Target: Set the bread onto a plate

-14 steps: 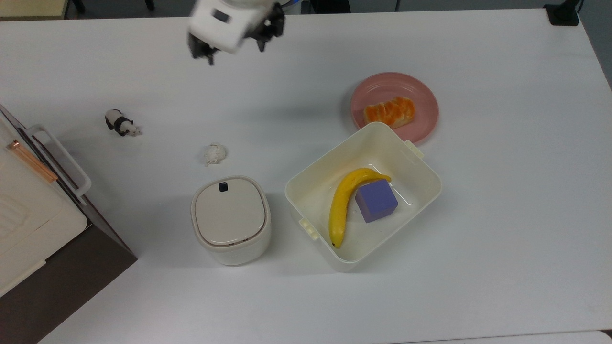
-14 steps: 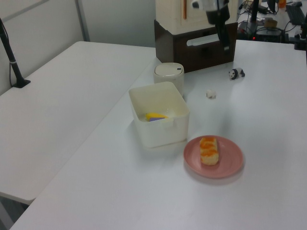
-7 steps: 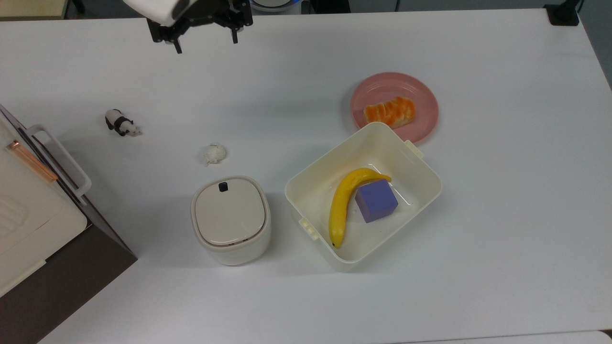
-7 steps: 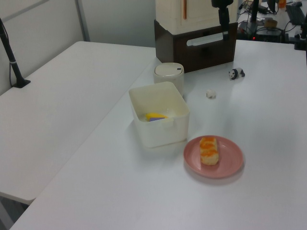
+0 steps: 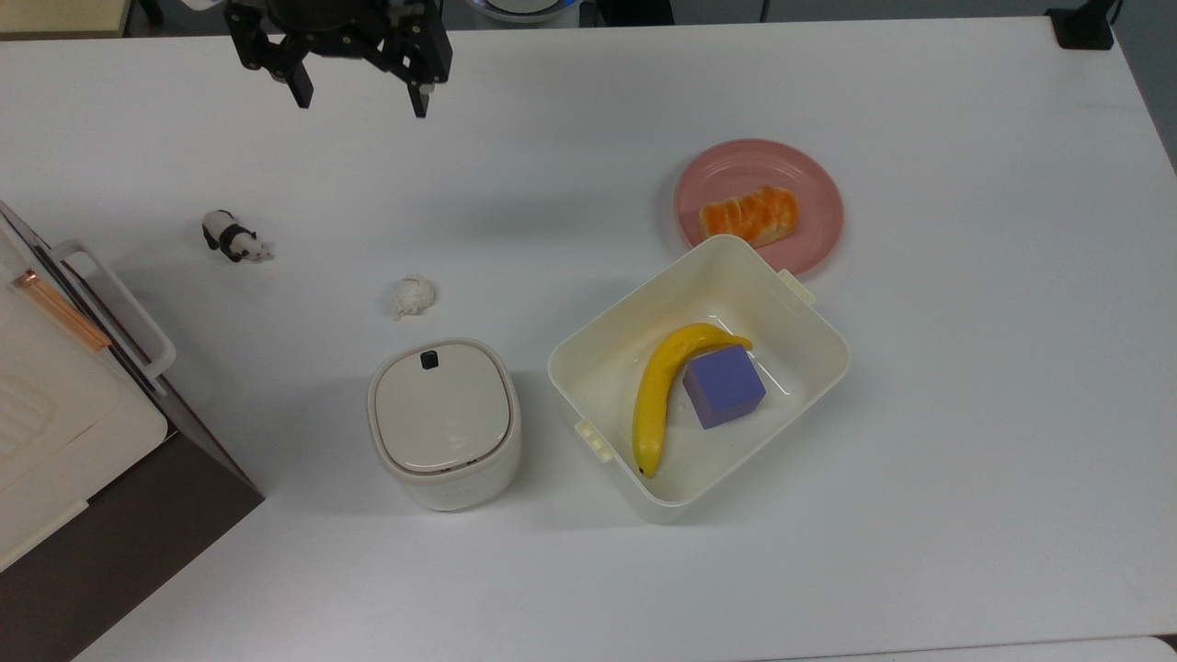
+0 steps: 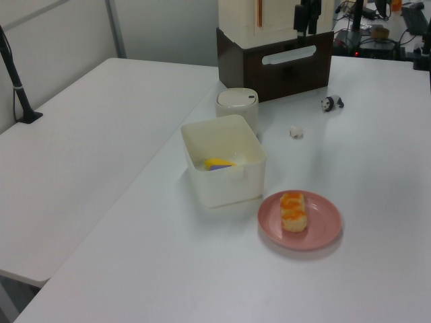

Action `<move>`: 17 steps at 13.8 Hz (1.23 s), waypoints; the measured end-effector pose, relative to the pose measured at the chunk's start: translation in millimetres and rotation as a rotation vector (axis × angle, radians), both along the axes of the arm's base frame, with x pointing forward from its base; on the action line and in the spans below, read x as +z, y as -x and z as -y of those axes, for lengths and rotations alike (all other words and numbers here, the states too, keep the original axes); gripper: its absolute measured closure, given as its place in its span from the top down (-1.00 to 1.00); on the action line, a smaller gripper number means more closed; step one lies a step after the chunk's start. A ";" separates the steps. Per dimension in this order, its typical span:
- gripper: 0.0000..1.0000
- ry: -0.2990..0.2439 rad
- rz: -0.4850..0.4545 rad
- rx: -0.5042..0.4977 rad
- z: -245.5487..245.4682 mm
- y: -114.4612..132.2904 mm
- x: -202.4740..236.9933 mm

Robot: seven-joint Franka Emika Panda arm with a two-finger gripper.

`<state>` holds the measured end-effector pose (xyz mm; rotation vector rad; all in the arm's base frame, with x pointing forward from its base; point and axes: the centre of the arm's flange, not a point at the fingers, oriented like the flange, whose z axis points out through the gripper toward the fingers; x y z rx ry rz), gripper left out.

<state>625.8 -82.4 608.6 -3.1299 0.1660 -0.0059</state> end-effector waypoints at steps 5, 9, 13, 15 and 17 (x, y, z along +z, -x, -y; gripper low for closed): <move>1.00 0.005 0.089 -0.049 -9.5 -11.3 7.1; 1.00 0.008 0.103 0.006 -38.3 -7.5 17.7; 1.00 0.010 0.101 0.013 -44.2 -1.5 20.0; 1.00 0.010 0.083 0.019 -47.7 0.2 12.4; 1.00 0.010 0.074 0.019 -48.2 2.1 8.9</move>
